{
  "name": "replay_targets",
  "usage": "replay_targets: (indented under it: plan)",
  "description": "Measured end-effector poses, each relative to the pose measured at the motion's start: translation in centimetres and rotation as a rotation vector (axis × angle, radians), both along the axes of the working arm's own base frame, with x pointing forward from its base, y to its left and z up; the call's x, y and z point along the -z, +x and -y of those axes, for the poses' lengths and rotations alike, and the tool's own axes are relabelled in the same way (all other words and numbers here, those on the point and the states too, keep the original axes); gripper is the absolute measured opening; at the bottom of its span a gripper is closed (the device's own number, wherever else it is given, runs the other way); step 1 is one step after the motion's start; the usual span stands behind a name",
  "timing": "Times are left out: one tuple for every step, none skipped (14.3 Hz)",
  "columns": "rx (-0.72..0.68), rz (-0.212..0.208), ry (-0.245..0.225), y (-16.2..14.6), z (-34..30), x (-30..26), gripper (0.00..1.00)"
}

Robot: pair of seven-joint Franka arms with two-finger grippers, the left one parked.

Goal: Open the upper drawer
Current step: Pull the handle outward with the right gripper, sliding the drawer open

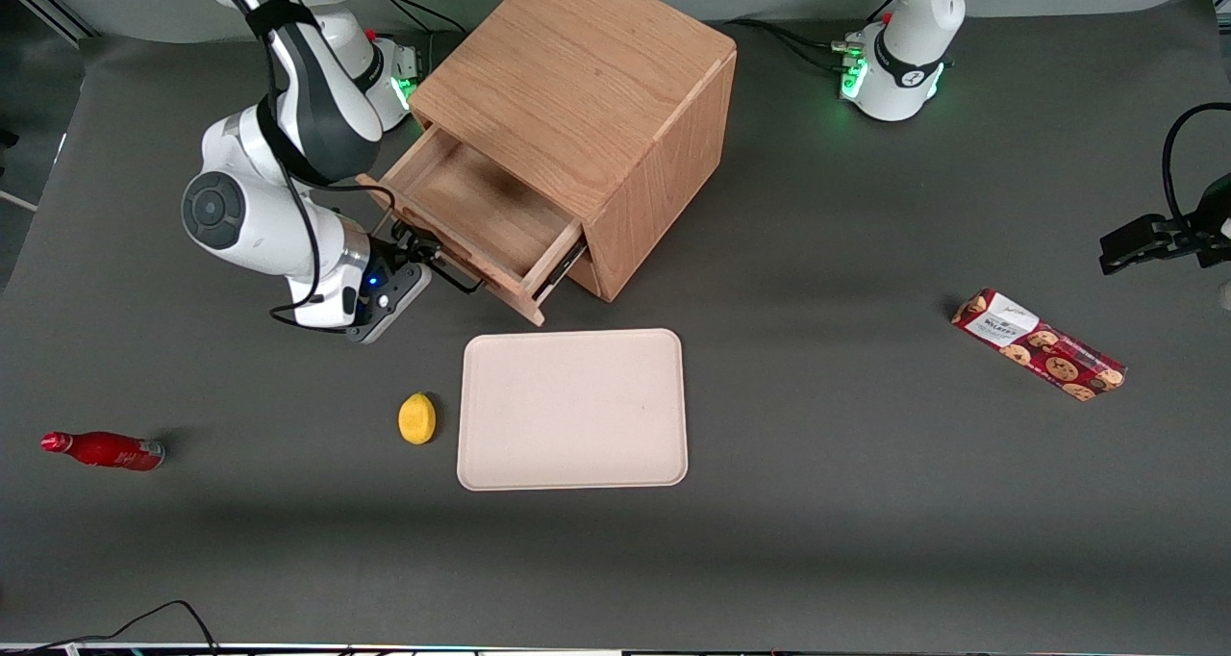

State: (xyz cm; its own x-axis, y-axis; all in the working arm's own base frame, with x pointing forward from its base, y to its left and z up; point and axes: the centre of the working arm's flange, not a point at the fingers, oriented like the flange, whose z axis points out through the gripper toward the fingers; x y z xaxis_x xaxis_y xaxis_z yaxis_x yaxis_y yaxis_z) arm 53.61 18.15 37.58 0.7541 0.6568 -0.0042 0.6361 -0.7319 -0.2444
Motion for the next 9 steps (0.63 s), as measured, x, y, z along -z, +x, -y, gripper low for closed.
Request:
replay_targets:
  plan:
    - [0.006,0.003,-0.001,0.4,0.4,0.0,1.0]
    - [0.01,0.005,-0.002,0.7,0.8,0.0,1.0]
    - [0.013,0.008,-0.003,1.0,1.1,0.0,1.0]
    - [0.014,0.012,-0.003,1.3,1.6,0.0,1.0]
    - [0.015,0.016,-0.003,1.7,2.1,-0.1,1.0]
    - [0.017,0.02,-0.003,2.0,2.7,-0.1,1.0]
    - [0.017,0.024,-0.003,2.3,3.4,-0.1,1.0]
    - [0.017,0.028,-0.002,2.6,3.9,-0.2,1.0]
    - [0.018,0.031,-0.002,2.8,4.5,-0.2,1.0]
